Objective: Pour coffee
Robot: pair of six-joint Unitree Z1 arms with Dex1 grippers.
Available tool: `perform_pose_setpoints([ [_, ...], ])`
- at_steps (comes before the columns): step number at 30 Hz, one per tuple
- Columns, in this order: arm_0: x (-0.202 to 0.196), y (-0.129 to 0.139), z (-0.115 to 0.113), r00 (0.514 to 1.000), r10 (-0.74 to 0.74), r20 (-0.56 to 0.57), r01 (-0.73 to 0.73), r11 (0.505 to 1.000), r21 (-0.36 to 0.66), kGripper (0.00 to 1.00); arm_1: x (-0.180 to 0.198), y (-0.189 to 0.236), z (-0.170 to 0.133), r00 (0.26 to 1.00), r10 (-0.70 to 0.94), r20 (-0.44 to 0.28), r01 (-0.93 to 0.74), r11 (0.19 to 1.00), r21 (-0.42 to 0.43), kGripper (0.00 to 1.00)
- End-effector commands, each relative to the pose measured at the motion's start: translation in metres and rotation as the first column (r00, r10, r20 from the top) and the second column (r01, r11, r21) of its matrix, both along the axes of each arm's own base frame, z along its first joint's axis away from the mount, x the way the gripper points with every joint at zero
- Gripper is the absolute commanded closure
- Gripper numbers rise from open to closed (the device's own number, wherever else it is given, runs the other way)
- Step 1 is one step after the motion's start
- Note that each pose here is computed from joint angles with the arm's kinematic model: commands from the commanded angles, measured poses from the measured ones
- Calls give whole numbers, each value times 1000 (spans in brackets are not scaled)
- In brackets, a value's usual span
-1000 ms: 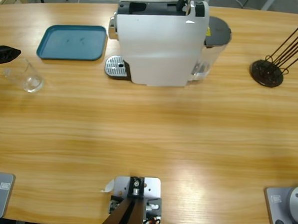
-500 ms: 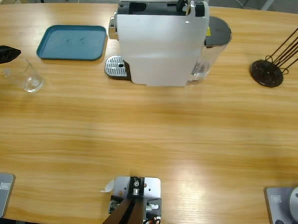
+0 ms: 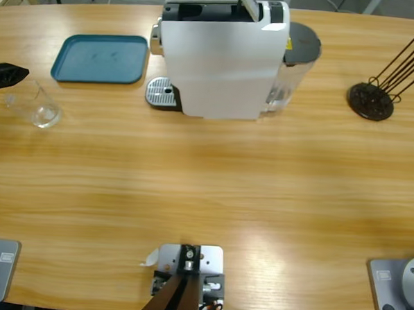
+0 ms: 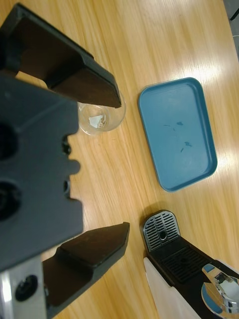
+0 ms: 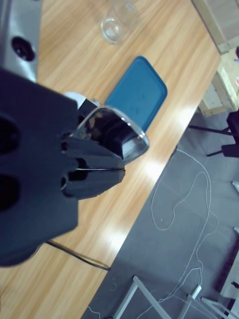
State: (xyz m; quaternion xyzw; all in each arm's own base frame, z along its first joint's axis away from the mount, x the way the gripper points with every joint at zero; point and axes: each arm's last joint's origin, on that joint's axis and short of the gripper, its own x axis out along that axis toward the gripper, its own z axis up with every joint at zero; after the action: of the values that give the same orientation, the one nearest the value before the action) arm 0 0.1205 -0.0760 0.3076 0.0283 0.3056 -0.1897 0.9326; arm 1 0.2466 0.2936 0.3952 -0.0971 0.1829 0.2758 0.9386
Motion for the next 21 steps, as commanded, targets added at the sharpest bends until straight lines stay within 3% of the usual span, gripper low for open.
perform_pose_setpoints([
  [1, 0, 1, -12, 1000, 6, -28, -6, 1000, 20, 1, 7, 45, -83, 988, 33, -150, -57, 986, -157, 1000],
  [21, -3, 3, -10, 1000, 7, -18, -7, 1000, 12, 0, 3, 43, -162, 965, 25, -259, -73, 982, -177, 1000],
])
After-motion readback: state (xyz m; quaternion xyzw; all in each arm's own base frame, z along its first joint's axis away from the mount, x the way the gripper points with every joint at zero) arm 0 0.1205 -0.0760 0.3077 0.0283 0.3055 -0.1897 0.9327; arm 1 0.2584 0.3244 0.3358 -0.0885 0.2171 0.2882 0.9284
